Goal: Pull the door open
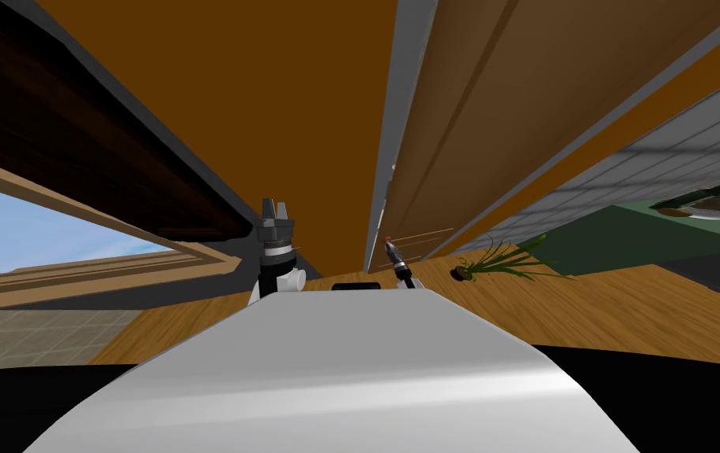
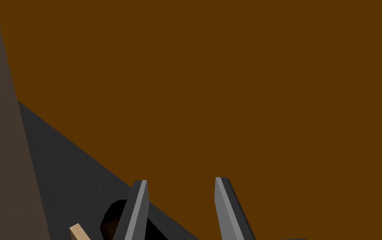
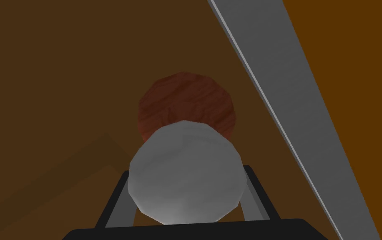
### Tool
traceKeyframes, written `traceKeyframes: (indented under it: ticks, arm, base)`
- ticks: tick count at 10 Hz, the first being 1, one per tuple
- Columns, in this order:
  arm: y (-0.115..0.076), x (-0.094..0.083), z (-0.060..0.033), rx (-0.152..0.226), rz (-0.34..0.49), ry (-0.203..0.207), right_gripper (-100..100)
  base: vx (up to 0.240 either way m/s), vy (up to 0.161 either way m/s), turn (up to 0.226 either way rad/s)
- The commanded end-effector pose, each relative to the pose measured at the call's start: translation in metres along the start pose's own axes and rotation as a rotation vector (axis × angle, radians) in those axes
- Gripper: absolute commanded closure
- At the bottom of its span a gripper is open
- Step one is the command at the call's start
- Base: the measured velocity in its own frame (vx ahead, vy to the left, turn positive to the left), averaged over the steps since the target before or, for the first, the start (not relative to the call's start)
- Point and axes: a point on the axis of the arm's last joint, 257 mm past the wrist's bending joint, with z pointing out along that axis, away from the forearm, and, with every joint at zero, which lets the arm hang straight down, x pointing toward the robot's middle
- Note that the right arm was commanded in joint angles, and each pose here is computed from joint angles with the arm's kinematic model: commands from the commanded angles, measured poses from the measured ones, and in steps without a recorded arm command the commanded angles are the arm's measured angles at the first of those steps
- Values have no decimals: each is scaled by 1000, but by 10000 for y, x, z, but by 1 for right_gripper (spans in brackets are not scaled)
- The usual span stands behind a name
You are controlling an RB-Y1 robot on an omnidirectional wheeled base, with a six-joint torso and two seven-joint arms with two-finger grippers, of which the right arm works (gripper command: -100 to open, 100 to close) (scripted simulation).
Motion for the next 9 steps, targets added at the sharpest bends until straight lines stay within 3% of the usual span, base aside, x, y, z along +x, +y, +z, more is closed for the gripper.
traceKeyframes:
  ticks: [1,9]
  arm:
    - [31,59,-13,1,66,7,100]
    - [-38,-1,8,17,265,-15,100]
  base:
    - [-25,-4,65]
    - [-32,-7,61]
